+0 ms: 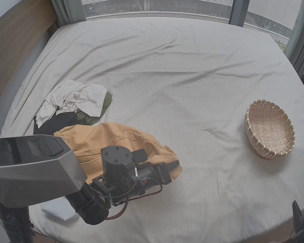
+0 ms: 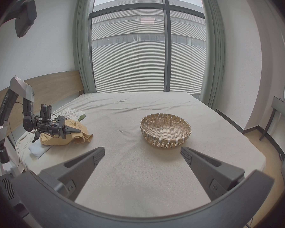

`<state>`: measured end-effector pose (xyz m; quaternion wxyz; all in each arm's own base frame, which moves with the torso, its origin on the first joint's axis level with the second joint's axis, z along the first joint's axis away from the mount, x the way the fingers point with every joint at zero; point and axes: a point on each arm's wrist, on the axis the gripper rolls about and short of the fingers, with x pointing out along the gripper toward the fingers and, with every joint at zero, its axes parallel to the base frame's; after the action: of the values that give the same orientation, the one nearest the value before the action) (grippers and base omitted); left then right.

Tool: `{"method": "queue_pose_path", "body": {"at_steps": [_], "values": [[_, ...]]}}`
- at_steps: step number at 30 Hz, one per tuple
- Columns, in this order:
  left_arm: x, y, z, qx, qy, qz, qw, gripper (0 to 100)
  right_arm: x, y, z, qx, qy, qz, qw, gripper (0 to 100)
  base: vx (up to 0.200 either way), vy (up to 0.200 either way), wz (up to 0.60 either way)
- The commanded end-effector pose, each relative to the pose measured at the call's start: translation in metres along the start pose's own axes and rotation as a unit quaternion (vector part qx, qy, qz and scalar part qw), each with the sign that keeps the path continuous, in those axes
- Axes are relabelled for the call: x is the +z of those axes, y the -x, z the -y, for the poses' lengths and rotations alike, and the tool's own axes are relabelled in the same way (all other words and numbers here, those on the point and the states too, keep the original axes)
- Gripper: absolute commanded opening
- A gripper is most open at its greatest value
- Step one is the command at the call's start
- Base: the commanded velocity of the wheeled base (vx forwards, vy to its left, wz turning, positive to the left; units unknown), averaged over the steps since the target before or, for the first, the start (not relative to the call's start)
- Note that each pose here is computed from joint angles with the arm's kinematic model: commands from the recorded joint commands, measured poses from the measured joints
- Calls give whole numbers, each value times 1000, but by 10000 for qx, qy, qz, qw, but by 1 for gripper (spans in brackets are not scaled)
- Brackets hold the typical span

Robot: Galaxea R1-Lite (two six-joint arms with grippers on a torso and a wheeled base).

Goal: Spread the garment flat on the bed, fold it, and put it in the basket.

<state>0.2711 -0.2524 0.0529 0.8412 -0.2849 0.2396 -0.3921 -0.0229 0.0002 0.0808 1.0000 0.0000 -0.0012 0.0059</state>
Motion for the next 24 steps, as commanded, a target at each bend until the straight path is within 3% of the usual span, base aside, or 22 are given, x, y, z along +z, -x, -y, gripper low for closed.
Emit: {"method": "queue_pose_path", "body": {"at_steps": [1,18,24], "values": [[-4,-15,16,-221,-65,-59,9997,0,-5,0,0,11,0,-12,10000,100,0,0,0],[-7,-40,70,-1110,-160,-5,9937,0,-5,0,0,11,0,-12,10000,100,0,0,0],[-17,-57,71,-1179,-164,-8,9929,0,-5,0,0,11,0,-4,10000,100,0,0,0]]}}
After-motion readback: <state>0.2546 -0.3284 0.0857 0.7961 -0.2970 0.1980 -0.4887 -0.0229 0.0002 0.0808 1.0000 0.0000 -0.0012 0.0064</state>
